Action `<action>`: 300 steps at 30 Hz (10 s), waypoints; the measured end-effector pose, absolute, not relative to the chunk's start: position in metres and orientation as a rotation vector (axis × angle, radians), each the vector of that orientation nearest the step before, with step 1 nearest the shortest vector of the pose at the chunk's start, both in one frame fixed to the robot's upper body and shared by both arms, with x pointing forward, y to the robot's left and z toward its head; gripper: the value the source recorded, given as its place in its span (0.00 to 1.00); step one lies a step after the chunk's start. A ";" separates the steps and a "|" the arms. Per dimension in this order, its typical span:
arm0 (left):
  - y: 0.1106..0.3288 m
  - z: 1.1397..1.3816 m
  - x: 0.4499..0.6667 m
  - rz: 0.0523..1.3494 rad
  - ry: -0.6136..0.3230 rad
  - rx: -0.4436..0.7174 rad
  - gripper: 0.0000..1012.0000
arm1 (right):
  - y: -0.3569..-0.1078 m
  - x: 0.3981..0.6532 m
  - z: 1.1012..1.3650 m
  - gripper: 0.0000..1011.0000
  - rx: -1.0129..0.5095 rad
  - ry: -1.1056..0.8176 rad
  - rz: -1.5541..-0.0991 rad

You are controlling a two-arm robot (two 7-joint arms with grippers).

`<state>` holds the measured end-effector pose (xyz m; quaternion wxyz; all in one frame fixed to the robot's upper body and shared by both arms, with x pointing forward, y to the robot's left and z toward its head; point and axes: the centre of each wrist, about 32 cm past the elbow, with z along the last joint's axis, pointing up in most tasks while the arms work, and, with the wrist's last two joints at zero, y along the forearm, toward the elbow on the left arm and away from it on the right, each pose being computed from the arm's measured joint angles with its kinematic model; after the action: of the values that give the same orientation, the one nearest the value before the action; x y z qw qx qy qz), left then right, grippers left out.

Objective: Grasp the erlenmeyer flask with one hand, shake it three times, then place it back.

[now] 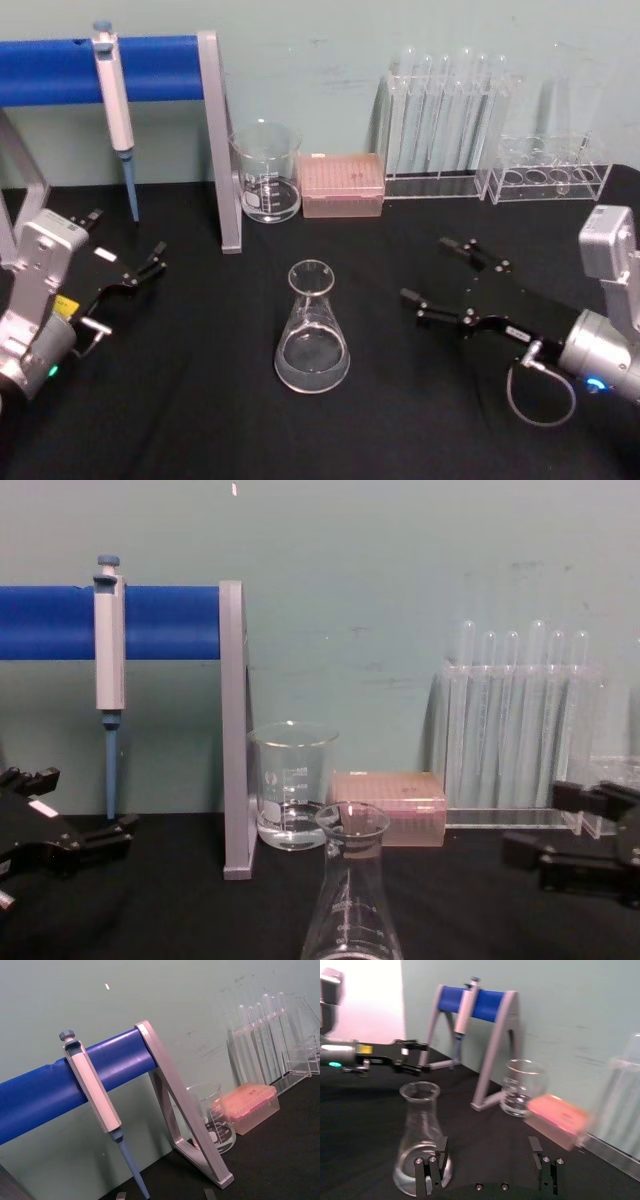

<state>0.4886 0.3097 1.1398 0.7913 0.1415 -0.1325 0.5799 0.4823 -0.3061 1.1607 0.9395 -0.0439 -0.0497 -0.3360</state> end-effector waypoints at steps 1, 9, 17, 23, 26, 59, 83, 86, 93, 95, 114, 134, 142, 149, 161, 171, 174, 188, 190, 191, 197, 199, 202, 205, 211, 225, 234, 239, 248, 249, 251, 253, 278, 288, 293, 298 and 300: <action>0.310 1.140 0.489 1.248 -0.285 0.304 0.99 | -0.305 0.484 1.161 0.99 -0.087 -0.099 -0.673; 0.310 1.140 0.489 1.248 -0.285 0.304 0.99 | -0.291 0.498 1.158 0.99 -0.071 -0.070 -0.553; 0.310 1.140 0.489 1.248 -0.285 0.304 0.99 | -0.279 0.510 1.154 0.99 -0.061 -0.033 -0.461; 0.310 1.140 0.489 1.248 -0.285 0.304 0.99 | -0.272 0.516 1.152 0.99 -0.059 -0.014 -0.423; 0.310 1.140 0.489 1.248 -0.285 0.304 0.99 | -0.268 0.522 1.151 0.99 -0.058 -0.007 -0.406; 0.310 1.140 0.489 1.248 -0.285 0.304 0.99 | -0.239 0.562 1.148 0.99 -0.064 -0.007 -0.308; 0.310 1.140 0.489 1.248 -0.285 0.304 0.99 | -0.233 0.566 1.146 0.99 -0.080 -0.026 -0.308; 0.310 1.140 0.489 1.248 -0.285 0.304 0.99 | -0.233 0.566 1.147 0.99 -0.079 -0.031 -0.316; 0.310 1.140 0.489 1.248 -0.285 0.304 0.99 | -0.233 0.566 1.147 0.99 -0.078 -0.033 -0.320; 0.310 1.140 0.489 1.248 -0.285 0.304 0.99 | -0.233 0.566 1.147 0.99 -0.078 -0.033 -0.320; 0.310 1.140 0.489 1.248 -0.285 0.304 0.99 | -0.233 0.566 1.147 0.99 -0.077 -0.032 -0.318; 0.310 1.140 0.489 1.248 -0.285 0.304 0.99 | -0.233 0.566 1.147 0.70 -0.078 -0.031 -0.317; 0.310 1.140 0.489 1.248 -0.285 0.304 0.99 | -0.233 0.566 1.147 0.46 -0.078 -0.031 -0.317; 0.310 1.140 0.489 1.248 -0.285 0.304 0.99 | -0.233 0.566 1.147 0.44 -0.078 -0.031 -0.317; 0.310 1.140 0.489 1.248 -0.285 0.304 0.99 | -0.233 0.566 1.146 0.44 -0.066 -0.021 -0.310; 0.310 1.140 0.489 1.248 -0.285 0.304 0.99 | -0.234 0.565 1.164 0.45 0.011 -0.047 -0.383; 0.310 1.140 0.489 1.248 -0.285 0.304 0.99 | -0.236 0.565 1.176 0.45 0.029 -0.072 -0.427; 0.310 1.140 0.489 1.248 -0.285 0.304 0.99 | -0.237 0.552 1.223 0.45 0.086 -0.164 -0.666; 0.310 1.140 0.489 1.248 -0.285 0.304 0.99 | -0.236 0.546 1.226 0.45 0.090 -0.174 -0.733; 0.310 1.140 0.489 1.248 -0.285 0.304 0.99 | -0.236 0.545 1.226 0.45 0.090 -0.176 -0.747; 0.310 1.140 0.489 1.248 -0.285 0.304 0.99 | -0.236 0.531 1.225 0.44 0.093 -0.181 -0.872; 0.310 1.140 0.489 1.248 -0.285 0.304 0.99 | -0.236 0.529 1.224 0.44 0.096 -0.180 -0.892; 0.310 1.140 0.489 1.248 -0.285 0.304 0.99 | -0.235 0.525 1.223 0.45 0.099 -0.178 -0.921; 0.310 1.140 0.489 1.248 -0.285 0.304 0.99 | -0.235 0.524 1.222 0.44 0.101 -0.176 -0.928; 0.310 1.140 0.489 1.248 -0.285 0.304 0.99 | -0.234 0.522 1.221 0.44 0.102 -0.171 -0.932; 0.310 1.140 0.489 1.248 -0.285 0.304 0.99 | -0.213 0.528 1.220 0.44 0.088 -0.165 -0.790; 0.310 1.140 0.489 1.248 -0.285 0.304 0.99 | -0.180 0.529 1.219 0.45 0.075 -0.157 -0.615; 0.310 1.140 0.489 1.248 -0.285 0.304 0.99 | -0.165 0.528 1.217 0.44 0.068 -0.155 -0.545; 0.310 1.140 0.489 1.248 -0.285 0.304 0.99 | -0.162 0.525 1.215 0.44 0.068 -0.165 -0.556; 0.310 1.140 0.489 1.248 -0.285 0.304 0.99 | -0.163 0.524 1.215 0.44 0.068 -0.169 -0.568; 0.310 1.140 0.489 1.248 -0.285 0.304 0.99 | -0.169 0.521 1.215 0.45 0.066 -0.181 -0.610; 0.310 1.140 0.489 1.248 -0.285 0.304 0.99 | -0.172 0.519 1.215 0.45 0.065 -0.189 -0.632; 0.310 1.140 0.489 1.248 -0.285 0.304 0.99 | -0.250 0.467 1.211 0.45 0.012 -0.214 -1.154; 0.310 1.140 0.489 1.248 -0.285 0.304 0.99 | -0.231 0.483 1.211 0.44 0.018 -0.205 -1.019; 0.310 1.140 0.489 1.248 -0.285 0.304 0.99 | -0.215 0.493 1.211 0.44 0.017 -0.197 -0.900; 0.310 1.140 0.489 1.248 -0.285 0.304 0.99 | -0.198 0.505 1.211 0.45 0.013 -0.192 -0.768; 0.310 1.140 0.489 1.248 -0.285 0.305 0.99 | -0.191 0.508 1.212 0.45 0.014 -0.193 -0.726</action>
<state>0.4886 0.3097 1.1398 0.7913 0.1415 -0.1325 0.5799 0.5080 -0.1913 1.2121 0.9303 0.0071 -0.0943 -0.3545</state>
